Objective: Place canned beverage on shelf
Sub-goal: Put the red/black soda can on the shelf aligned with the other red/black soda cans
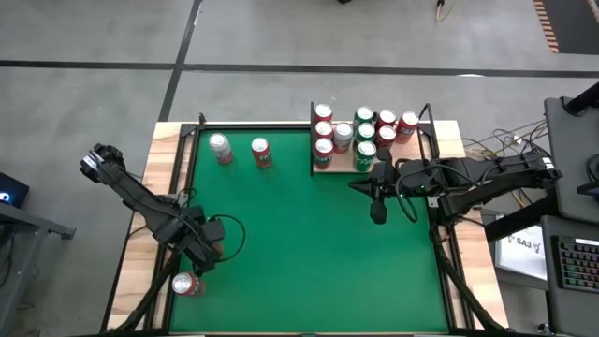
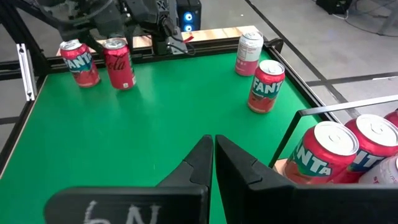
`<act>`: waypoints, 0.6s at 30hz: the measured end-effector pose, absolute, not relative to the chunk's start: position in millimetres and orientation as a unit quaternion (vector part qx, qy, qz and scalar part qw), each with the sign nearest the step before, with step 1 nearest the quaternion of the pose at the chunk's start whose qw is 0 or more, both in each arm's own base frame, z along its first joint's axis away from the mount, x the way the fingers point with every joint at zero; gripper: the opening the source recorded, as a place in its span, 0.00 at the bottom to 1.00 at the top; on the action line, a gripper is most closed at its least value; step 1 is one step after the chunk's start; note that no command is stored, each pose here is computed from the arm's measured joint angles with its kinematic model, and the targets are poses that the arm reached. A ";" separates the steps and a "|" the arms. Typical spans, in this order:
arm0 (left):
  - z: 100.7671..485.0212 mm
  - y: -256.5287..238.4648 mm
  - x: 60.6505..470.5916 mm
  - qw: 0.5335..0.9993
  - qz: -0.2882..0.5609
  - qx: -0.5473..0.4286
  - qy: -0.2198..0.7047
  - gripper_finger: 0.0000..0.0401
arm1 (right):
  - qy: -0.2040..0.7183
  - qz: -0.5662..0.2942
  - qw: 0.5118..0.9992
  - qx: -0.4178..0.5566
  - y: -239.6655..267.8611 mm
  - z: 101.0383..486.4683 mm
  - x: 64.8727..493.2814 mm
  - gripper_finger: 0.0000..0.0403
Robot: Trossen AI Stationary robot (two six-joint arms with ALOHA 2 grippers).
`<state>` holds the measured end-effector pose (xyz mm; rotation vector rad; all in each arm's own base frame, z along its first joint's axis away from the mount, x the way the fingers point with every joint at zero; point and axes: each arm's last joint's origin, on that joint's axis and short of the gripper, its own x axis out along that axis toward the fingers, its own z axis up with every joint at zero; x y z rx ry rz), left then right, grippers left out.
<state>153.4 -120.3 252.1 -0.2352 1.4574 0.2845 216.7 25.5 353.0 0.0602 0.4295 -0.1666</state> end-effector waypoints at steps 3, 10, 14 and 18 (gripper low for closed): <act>263.5 -121.1 157.9 0.748 0.137 -0.107 0.640 0.70 | 0.213 -0.082 0.973 0.029 25.5 353.0 216.7 0.02; 289.2 -113.9 180.3 0.794 0.172 -0.108 0.572 0.70 | 0.228 -0.083 0.970 0.027 26.6 345.5 223.5 0.02; 299.6 -106.3 203.0 0.814 0.189 -0.093 0.541 0.70 | 0.255 -0.083 0.963 0.020 28.9 332.7 237.2 0.02; 306.2 -100.1 232.7 0.830 0.183 -0.065 0.523 0.70 | 0.289 -0.083 0.954 0.005 31.3 316.4 252.8 0.02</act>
